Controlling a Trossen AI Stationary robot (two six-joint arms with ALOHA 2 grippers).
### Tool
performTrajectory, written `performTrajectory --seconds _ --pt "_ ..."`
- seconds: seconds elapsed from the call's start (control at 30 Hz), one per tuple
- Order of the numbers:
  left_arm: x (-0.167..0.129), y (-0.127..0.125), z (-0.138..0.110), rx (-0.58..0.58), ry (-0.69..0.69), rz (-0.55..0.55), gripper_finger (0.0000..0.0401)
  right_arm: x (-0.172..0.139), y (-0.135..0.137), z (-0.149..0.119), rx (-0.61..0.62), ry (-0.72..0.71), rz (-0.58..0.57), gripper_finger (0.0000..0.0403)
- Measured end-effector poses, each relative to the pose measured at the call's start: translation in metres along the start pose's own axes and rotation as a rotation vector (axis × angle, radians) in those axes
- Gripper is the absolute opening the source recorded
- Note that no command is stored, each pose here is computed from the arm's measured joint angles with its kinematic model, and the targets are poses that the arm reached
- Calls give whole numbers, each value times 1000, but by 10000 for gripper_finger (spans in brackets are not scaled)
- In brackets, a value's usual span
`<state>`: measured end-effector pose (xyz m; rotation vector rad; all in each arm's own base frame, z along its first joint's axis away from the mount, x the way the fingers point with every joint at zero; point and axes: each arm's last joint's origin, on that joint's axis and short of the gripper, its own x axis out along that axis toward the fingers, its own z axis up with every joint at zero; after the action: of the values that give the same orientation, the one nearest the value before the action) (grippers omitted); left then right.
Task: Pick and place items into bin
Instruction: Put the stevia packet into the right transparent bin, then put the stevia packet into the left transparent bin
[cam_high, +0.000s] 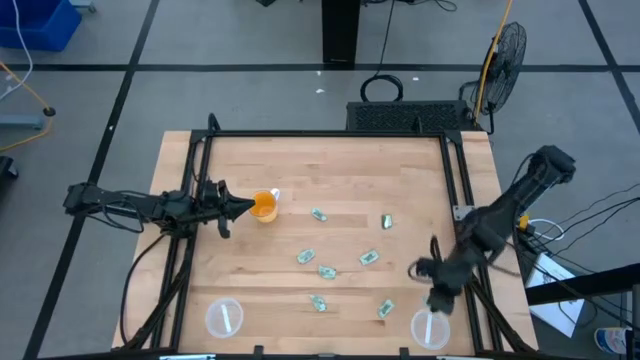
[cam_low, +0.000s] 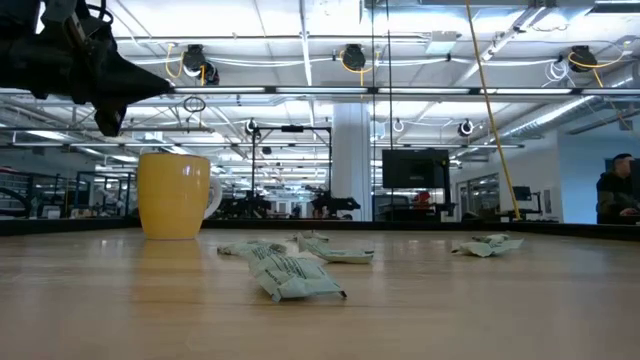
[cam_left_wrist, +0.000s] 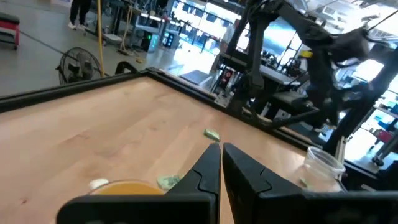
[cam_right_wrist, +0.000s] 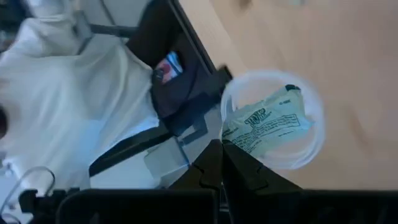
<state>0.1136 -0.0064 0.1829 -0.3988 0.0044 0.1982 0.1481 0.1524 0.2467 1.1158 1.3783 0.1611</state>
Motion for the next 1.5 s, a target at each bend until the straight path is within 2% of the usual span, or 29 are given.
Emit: performTrajectory --seconds 0.1,0.23,0.37,0.57,0.8,1.07,1.5 --pt "0 0 -1 -17 8 3 19 26 5 -12 85 45 -12 0" --pt "0 0 -1 -18 8 3 19 60 7 -19 93 90 -34 0" --pt "0 0 -1 -18 7 4 19 76 -1 -18 130 191 -123 0" --pt "0 0 -1 -19 5 3 19 83 -5 -9 80 152 -146 0" --pt "0 0 0 -21 0 0 19 92 -21 -6 185 139 -219 0" --pt "0 0 0 -44 1 1 19 103 -27 -5 146 145 -262 1" --pt "0 0 0 -49 0 1 19 102 -26 -5 101 152 -252 47"
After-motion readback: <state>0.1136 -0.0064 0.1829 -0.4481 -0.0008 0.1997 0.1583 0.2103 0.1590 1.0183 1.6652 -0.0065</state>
